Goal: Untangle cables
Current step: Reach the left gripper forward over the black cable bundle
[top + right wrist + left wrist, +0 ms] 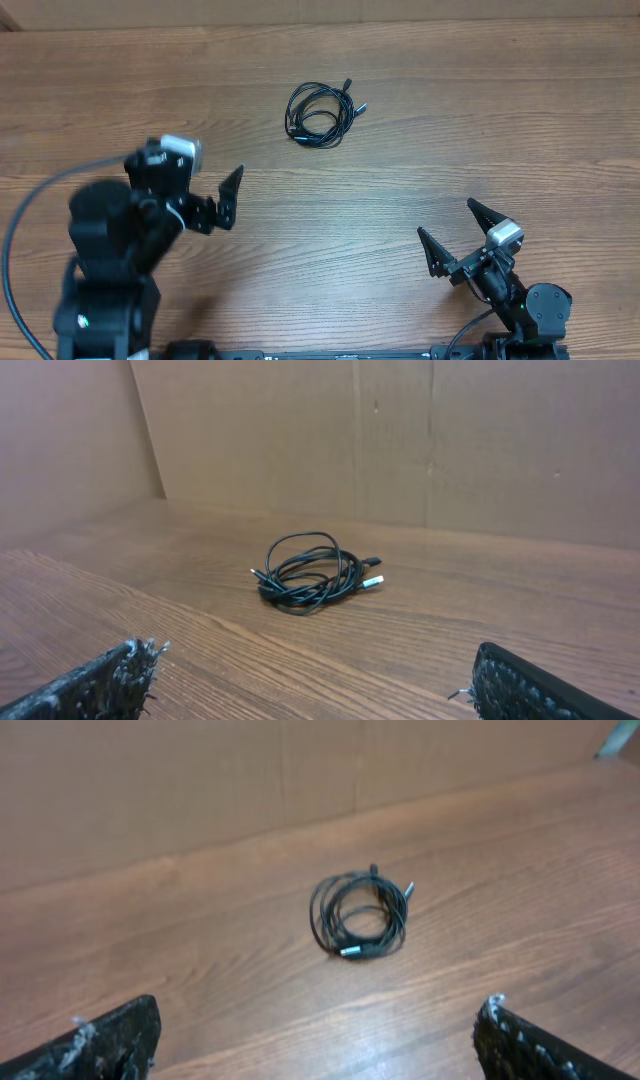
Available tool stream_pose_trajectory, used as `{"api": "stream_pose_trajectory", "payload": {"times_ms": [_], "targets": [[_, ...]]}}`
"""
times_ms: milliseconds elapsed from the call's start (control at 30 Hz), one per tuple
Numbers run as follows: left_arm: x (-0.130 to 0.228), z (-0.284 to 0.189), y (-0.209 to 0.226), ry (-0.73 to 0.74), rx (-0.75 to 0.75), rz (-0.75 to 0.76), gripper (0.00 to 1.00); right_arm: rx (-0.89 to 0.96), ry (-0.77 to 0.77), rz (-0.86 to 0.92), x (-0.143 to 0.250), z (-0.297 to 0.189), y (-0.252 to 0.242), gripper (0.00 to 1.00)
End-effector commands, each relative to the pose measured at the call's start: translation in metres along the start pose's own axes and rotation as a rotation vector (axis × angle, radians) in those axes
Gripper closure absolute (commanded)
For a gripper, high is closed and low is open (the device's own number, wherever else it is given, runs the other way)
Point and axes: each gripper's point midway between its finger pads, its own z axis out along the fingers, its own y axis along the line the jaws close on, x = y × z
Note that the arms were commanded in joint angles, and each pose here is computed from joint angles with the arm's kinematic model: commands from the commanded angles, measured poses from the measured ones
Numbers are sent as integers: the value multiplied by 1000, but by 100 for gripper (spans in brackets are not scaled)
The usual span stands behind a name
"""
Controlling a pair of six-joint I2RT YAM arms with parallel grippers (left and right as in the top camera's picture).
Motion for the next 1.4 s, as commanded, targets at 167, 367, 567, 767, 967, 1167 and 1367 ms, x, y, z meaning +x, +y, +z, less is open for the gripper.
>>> {"api": "stream_pose_trajectory", "payload": {"times_ms": [167,367,567,767,967,1167,1367], "targets": [[-26,14,0,103,56,-18,1,1,-6,-4,1,0,0,0],[-11,35,4,179,69,-43,1,1,-6,-4,1,0,0,0],[-8,42,-17,200,201,-125,0,-24,-10,20,0,0,4,0],[-5,46,-24,216,252,-141,0,-136,-6,98,-3,-2,24,0],[-4,54,-15,225,185,-119,0,-139,5,201,-19,-5,28,0],[-8,65,-25,262,81,-98,0,-125,92,262,-51,-12,35,0],[-19,71,-48,293,35,-69,1,-102,208,276,-91,-11,38,0]]}}
